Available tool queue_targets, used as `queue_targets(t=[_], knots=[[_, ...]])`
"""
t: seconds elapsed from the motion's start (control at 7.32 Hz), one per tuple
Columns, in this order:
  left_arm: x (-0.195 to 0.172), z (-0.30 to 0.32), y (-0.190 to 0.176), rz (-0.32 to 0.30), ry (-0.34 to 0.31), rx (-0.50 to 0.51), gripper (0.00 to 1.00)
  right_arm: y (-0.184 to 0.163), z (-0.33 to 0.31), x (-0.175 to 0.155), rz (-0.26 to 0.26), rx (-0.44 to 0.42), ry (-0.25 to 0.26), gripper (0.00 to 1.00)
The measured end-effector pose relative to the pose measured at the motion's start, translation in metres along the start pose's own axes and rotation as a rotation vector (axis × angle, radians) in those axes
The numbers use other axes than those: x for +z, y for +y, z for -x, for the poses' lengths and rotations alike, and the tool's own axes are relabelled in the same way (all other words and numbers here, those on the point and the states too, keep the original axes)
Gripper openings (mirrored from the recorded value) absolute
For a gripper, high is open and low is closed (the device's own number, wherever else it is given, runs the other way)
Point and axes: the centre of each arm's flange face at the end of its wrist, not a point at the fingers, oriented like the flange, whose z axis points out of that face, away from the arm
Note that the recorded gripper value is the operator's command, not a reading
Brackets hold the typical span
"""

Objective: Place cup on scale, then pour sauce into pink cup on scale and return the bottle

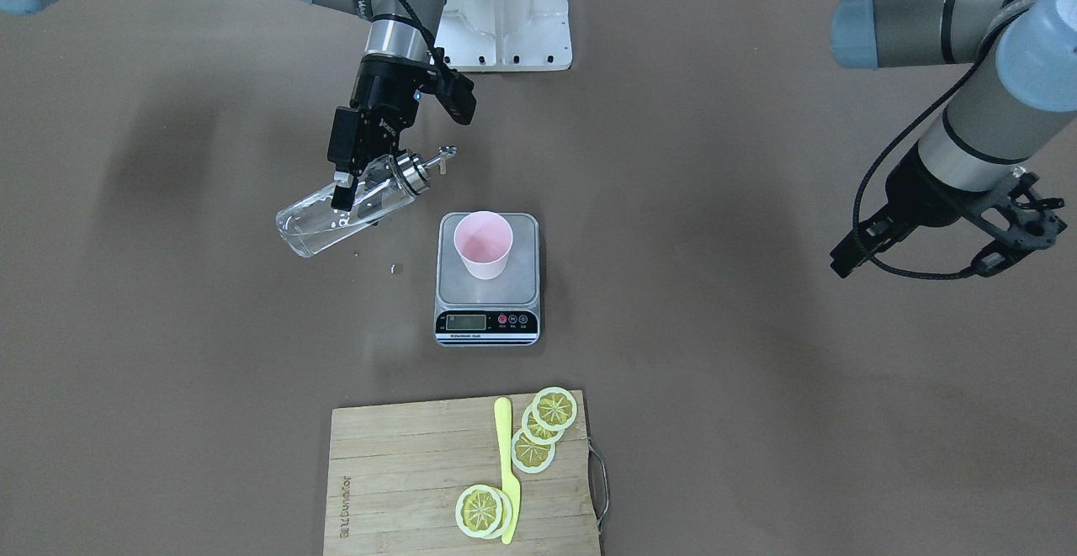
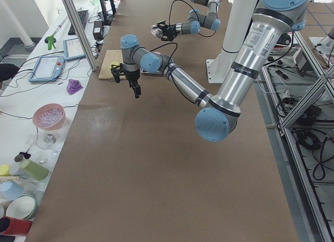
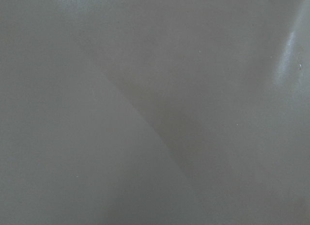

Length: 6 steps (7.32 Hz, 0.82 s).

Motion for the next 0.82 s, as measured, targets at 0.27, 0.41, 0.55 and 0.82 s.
queue_targets(t=[0.27,0.41,0.55,0.82], knots=[[0.0,0.001,-0.001,-0.001,0.0,0.0,0.98,0.004,0.01,0.006,0.011,-0.028,0.012,0.0],[-0.001,0.001,-0.001,-0.001,0.0,-0.001,0.98,0.007,0.019,0.01,0.02,-0.045,0.016,0.0],[-0.001,0.001,-0.001,-0.001,0.0,-0.001,0.98,0.01,0.026,0.015,0.029,-0.063,0.02,0.0],[0.0,0.002,-0.001,-0.001,-0.001,-0.001,0.98,0.014,0.04,0.024,0.044,-0.096,0.031,0.0]])
